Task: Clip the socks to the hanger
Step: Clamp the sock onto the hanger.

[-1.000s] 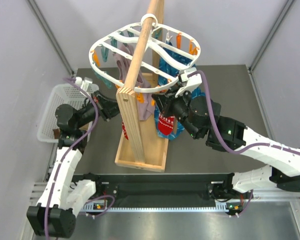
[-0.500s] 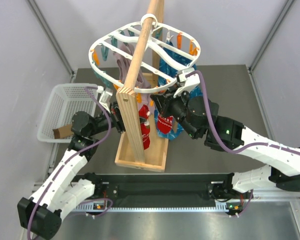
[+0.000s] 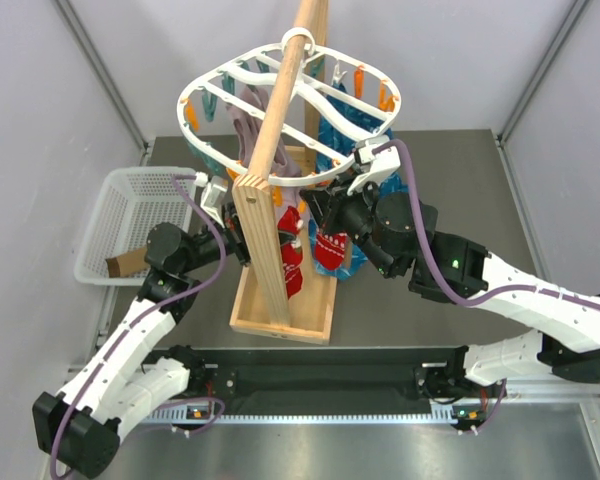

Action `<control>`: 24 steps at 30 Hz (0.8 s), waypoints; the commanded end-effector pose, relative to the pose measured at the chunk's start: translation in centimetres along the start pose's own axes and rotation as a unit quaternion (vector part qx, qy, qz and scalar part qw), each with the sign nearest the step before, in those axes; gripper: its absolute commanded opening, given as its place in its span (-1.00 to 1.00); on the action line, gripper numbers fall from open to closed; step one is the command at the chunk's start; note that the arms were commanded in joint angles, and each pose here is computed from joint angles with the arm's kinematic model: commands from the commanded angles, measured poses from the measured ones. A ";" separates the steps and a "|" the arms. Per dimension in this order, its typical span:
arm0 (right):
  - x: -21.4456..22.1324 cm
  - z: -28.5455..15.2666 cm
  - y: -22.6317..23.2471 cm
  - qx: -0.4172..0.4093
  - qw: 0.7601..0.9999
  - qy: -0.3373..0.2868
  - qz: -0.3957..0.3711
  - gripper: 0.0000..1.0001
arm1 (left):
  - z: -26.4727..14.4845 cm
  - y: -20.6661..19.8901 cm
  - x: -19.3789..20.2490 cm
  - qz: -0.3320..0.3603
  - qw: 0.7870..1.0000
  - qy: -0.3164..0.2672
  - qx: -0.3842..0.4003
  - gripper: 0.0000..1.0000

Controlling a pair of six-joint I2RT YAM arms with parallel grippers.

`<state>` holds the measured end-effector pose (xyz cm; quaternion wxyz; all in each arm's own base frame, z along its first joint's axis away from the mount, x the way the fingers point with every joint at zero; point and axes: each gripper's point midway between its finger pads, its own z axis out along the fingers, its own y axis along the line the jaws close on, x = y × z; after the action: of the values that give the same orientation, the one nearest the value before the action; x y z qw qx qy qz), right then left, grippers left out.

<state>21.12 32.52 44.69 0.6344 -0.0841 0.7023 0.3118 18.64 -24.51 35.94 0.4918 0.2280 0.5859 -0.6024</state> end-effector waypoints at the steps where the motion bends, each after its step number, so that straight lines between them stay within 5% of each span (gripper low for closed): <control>1: 0.1 0.0 0.6 -0.016 1.000 0.003 0.010 -1.00 | 0.4 -1.5 -2.3 0.046 0.999 -0.021 0.016 -1.00; 24: 0.7 0.4 1.2 -0.024 1.000 0.010 0.014 -1.00 | 1.1 -2.7 -4.6 0.065 0.997 -0.035 0.031 -1.00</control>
<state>20.80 33.36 44.58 0.6252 -0.0881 0.7021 0.3293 19.20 -24.62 38.62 0.5170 0.2410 0.5666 -0.5946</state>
